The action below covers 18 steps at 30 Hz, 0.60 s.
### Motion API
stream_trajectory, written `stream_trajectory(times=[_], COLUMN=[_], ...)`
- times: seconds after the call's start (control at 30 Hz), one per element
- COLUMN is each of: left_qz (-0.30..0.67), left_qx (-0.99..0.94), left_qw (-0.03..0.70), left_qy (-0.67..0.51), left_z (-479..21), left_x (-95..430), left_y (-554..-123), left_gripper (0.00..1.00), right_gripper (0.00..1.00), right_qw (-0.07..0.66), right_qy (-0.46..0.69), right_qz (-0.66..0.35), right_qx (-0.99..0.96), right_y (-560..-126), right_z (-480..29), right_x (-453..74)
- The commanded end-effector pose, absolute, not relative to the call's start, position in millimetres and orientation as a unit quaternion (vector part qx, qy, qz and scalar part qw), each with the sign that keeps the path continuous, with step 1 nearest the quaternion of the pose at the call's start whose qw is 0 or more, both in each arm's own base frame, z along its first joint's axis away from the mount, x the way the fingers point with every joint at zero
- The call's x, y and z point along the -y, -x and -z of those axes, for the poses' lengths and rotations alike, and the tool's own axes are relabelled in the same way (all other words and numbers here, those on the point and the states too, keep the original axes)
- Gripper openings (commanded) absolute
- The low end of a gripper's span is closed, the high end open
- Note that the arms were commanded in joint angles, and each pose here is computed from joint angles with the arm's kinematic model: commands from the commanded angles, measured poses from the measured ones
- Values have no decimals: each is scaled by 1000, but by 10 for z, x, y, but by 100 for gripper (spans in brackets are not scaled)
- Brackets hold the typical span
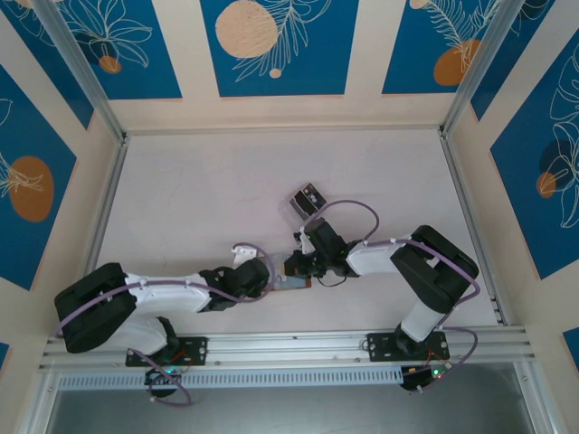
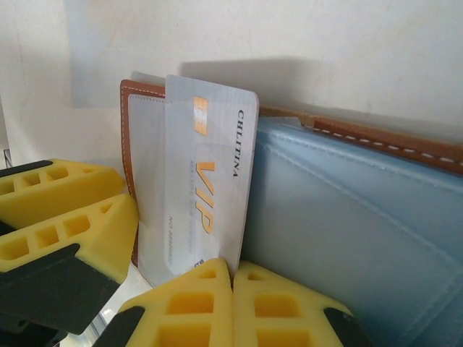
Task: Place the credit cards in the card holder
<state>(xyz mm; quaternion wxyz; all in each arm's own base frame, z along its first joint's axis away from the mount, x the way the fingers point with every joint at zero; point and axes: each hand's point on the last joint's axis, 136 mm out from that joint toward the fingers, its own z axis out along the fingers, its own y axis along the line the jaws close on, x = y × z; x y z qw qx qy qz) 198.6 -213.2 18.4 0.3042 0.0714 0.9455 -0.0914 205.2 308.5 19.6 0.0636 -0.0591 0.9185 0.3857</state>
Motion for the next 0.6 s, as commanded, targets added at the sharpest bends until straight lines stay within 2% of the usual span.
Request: stream_trajectory(times=[0.0, 0.57], left_qz=[61, 60], left_qx=[-956, -956], left_qw=[277, 275], left_qy=[-81, -82], left_z=[-40, -19], left_x=[1966, 1992], left_y=[-1851, -1855], left_gripper=[28, 28], right_gripper=[0, 0], right_qw=[-23, -42], right_qy=[56, 61], right_qz=[-316, -311], right_qx=[-947, -948], right_y=[-1629, -1546], right_z=[228, 234], right_x=[-2772, -2741])
